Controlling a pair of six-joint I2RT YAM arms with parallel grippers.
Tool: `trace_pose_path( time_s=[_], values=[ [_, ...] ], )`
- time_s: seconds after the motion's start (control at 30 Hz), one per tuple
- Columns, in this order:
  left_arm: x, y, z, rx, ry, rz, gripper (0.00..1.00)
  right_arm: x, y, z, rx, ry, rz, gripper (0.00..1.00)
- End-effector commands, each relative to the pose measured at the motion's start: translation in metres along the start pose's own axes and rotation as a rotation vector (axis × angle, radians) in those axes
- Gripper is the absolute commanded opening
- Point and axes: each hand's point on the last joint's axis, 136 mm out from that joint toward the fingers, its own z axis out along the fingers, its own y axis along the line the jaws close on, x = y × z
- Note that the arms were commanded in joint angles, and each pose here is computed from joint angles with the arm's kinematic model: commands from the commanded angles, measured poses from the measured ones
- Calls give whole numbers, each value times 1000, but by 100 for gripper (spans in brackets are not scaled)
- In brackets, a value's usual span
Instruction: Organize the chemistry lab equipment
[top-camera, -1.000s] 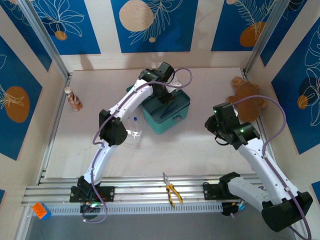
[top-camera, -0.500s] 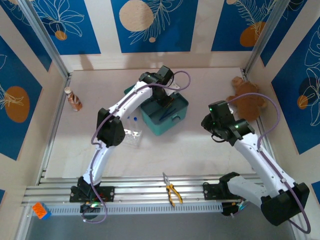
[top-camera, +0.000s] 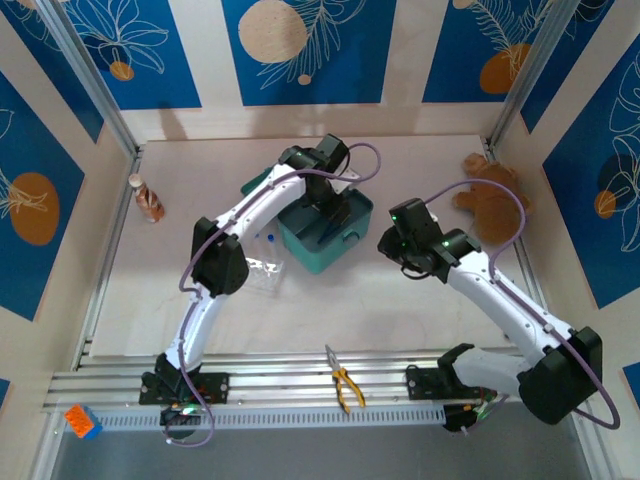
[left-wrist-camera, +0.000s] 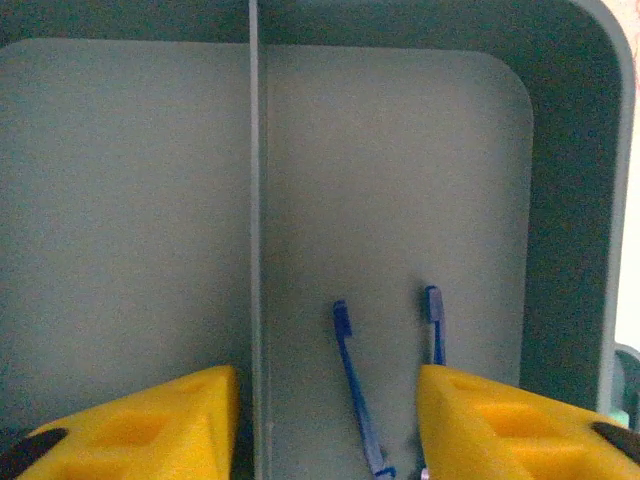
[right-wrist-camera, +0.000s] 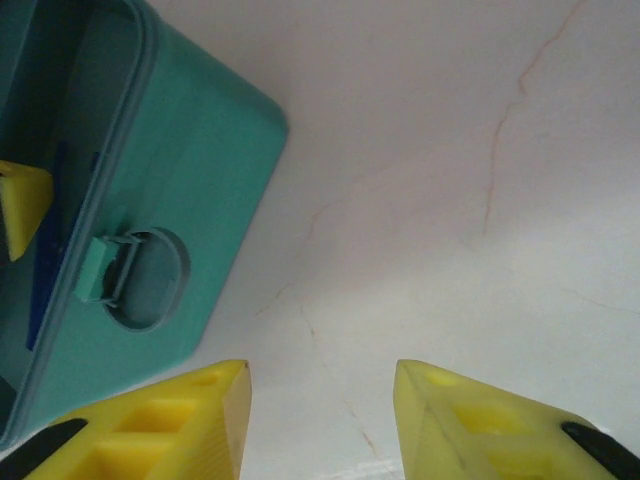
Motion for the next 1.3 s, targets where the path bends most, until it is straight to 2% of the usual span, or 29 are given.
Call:
trace_pose_path(
  time_s=[0.0, 0.13, 0.3, 0.33, 0.43, 0.53, 0.57, 0.67, 0.8, 1.1, 1.27],
  values=[
    [-12, 3, -58, 5, -94, -1, 57, -8, 23, -4, -67, -17, 19, 44],
    [-26, 19, -94, 22, -196, -42, 60, -8, 36, 5, -104, -6, 27, 45],
    [-29, 80, -127, 29, -301, -173, 64, -7, 52, 19, -178, 18, 49, 49],
    [-26, 95, -131, 32, -312, -207, 72, -7, 55, 23, -191, 29, 58, 50],
    [-16, 135, -137, 72, -338, -303, 79, -6, 62, 34, -235, 59, 90, 53],
    [0, 176, -133, 121, -352, -396, 82, -5, 68, 44, -258, 81, 108, 55],
    [5, 189, -131, 154, -364, -431, 86, -5, 70, 46, -262, 86, 109, 55],
    [21, 218, -115, 271, -362, -517, 89, -5, 75, 52, -277, 99, 121, 56],
    [41, 226, -85, 315, -306, -486, 91, -4, 77, 59, -293, 117, 137, 56],
    [58, 238, -50, 486, -329, -562, 93, -3, 63, 72, -286, 138, 188, 56],
    [70, 253, -37, 480, -320, -601, 93, -9, 60, 75, -292, 134, 209, 56]
  ],
)
